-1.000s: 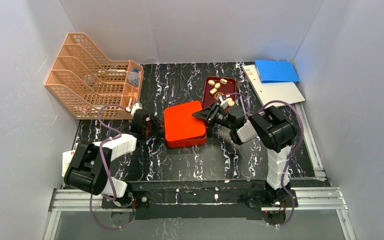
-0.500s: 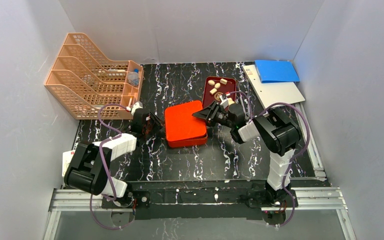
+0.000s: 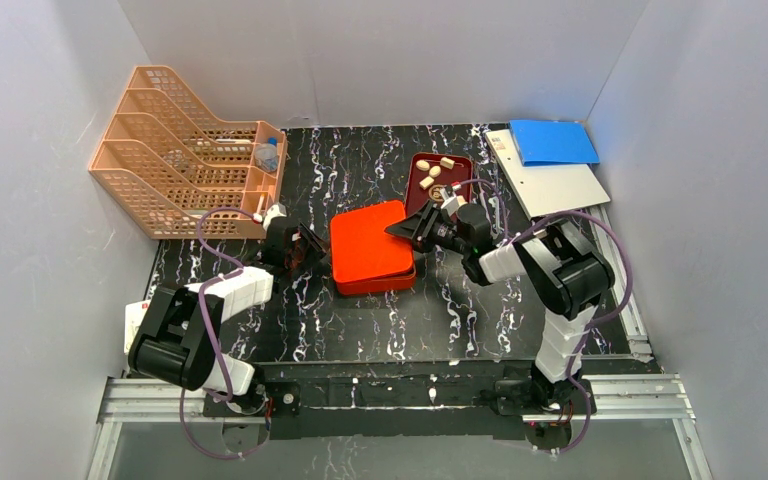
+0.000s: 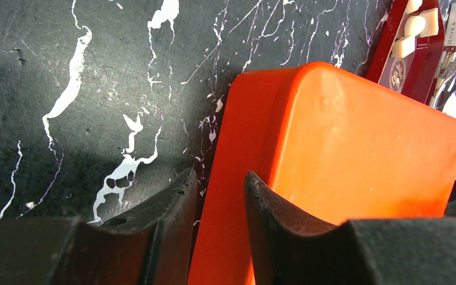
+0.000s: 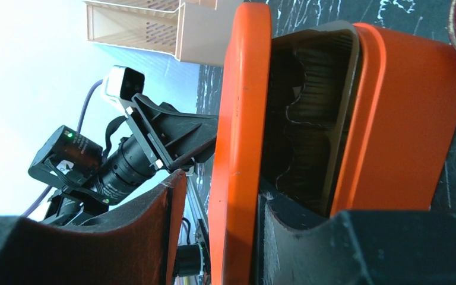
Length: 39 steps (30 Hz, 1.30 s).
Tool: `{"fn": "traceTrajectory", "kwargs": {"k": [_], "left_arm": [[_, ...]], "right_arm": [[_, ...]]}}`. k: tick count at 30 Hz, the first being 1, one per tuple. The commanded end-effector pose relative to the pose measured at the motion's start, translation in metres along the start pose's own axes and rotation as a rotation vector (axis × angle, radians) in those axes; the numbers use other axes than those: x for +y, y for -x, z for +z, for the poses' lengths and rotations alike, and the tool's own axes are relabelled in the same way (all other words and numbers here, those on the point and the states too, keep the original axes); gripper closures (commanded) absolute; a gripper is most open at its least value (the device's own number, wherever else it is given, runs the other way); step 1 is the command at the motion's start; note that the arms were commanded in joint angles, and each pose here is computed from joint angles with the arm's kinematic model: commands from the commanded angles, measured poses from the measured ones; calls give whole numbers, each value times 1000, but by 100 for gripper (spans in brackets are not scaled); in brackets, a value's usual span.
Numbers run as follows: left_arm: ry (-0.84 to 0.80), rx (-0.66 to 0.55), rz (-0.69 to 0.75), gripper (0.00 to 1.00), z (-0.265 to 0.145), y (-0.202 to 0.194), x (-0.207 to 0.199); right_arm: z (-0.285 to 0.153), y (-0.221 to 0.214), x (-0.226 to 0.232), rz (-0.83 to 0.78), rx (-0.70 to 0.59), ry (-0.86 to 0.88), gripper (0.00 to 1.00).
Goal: Pack the chocolate
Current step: Close the box lid on the packing box.
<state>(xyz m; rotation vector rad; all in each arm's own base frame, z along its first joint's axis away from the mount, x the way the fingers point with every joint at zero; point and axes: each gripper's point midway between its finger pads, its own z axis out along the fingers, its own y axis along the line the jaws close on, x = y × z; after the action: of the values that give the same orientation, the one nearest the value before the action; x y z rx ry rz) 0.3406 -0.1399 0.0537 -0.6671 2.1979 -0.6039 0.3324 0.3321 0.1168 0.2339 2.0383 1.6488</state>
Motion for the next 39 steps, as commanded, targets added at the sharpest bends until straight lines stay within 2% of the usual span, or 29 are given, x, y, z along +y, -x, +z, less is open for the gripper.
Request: {"fn": "traceTrajectory", "kwargs": {"k": [1,39], "left_arm": [[-34,-18,6,67,-3,11,-15],[-63,-8,16,67,-5,9,-23]], "right_arm": [[-2,11,21,-71,-32,26,49],[-34,41,-5,-71,-133,-93,49]]}}
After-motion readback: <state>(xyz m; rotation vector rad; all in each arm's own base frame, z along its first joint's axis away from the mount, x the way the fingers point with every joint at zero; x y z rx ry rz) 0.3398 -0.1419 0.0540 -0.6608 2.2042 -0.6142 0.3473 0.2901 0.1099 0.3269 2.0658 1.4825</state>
